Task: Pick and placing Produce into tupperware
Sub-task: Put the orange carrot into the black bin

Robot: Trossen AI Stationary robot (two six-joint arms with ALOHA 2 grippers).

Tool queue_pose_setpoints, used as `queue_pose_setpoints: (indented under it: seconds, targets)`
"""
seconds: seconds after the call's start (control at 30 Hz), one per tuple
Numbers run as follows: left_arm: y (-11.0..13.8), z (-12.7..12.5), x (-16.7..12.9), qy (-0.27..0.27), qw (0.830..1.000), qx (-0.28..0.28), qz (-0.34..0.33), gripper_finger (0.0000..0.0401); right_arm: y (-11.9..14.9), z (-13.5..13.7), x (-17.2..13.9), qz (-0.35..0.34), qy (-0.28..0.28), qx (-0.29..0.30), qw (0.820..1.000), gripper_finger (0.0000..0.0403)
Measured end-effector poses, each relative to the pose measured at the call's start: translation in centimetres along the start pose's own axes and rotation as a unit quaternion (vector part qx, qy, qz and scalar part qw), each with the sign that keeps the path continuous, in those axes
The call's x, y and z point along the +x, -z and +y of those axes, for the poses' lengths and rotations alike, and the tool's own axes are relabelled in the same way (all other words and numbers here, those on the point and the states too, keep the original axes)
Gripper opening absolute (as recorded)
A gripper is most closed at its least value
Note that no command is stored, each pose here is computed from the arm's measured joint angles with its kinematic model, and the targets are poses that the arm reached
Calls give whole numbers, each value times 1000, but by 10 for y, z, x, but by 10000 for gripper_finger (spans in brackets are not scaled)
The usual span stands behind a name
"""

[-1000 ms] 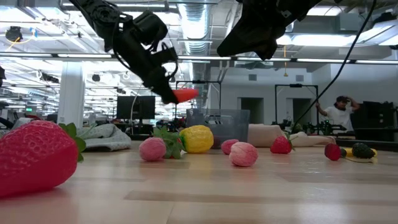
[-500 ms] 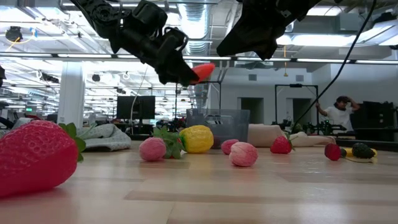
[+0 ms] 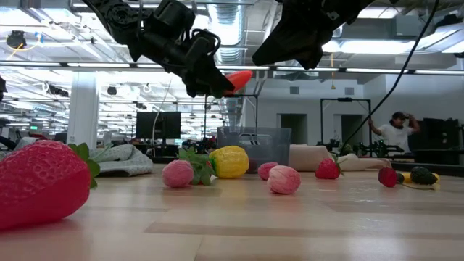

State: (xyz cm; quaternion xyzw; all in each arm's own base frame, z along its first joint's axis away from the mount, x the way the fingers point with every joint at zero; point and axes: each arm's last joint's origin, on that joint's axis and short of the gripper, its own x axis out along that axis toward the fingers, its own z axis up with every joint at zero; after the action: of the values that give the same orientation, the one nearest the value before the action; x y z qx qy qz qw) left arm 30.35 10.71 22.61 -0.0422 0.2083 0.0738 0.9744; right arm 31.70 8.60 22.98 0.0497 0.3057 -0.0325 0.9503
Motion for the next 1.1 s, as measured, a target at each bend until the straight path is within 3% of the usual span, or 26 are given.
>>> queue_pose_setpoints:
  seconds: [0.2, 0.37, 0.6, 0.8, 1.1]
  targets:
    - [3, -1, 0, 56, 998, 17, 10, 163, 0, 0, 0, 0, 0, 0, 1000, 43]
    - [-2, 0, 0, 43, 999, 24, -16, 160, -1, 0, 0, -3, 2, 1, 1000, 43]
    - [20, 5, 26, 72, 997, 15, 21, 159, -1, 0, 0, -7, 2, -2, 1000, 43]
    - [11, 7, 41, 97, 995, 5, 20, 161, -1, 1, 0, -6, 0, -3, 1000, 43]
    - [19, 10, 48, 63, 997, -3, 40, 174, 1, 3, -1, -4, -2, -3, 1000, 43]
